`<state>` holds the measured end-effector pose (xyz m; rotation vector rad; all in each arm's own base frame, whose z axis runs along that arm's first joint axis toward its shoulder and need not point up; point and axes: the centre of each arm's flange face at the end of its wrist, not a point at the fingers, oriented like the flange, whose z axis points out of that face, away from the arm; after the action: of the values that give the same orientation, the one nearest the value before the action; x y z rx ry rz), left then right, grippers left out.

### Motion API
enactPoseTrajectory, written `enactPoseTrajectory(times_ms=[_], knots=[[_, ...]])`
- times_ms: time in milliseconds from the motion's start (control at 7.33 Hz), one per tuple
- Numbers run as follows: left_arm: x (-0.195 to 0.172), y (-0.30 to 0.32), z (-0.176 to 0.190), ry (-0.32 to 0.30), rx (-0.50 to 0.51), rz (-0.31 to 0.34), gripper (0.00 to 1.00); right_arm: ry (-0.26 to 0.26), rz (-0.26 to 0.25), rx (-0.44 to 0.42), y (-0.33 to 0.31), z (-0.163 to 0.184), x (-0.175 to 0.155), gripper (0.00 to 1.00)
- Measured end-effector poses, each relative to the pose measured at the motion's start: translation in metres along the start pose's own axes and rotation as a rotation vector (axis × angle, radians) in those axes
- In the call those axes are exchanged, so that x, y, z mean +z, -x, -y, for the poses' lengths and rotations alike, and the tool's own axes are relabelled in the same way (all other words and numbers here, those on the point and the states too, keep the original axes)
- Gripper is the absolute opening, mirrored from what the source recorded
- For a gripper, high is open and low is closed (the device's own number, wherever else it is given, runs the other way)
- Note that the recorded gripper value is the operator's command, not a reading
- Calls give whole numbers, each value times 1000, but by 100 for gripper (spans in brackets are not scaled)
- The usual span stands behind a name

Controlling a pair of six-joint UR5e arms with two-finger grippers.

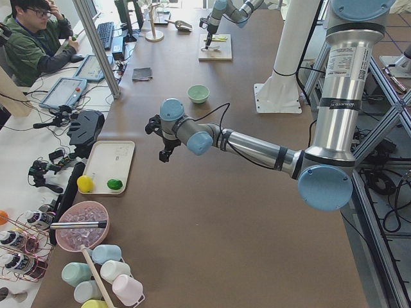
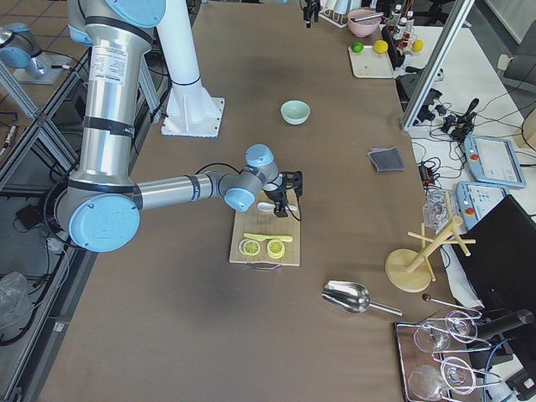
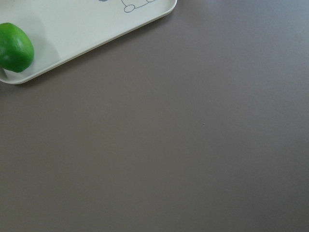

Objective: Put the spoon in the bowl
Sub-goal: 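Lower the right gripper and grasp the white spoon on the cutting board, then lift the white spoon and carry it over the pale green bowl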

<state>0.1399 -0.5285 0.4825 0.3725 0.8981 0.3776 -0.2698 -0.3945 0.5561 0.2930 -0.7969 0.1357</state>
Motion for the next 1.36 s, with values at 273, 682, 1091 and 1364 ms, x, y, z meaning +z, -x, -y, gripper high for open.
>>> enactPoseTrajectory(times_ms=[273,682,1091,1364], knots=[[0,0,0,1,-1,0,99,-5,-3,8,1,0,0,0],[0,1,-1,0,-1,0,99,-30,27,68,23,10,-4,0],[1,1,-1,1,-2,0,99,-49,50,226,128,47,-1,0],[2,0,-1,2,-2,0,99,-67,28,364,236,57,-4,0]])
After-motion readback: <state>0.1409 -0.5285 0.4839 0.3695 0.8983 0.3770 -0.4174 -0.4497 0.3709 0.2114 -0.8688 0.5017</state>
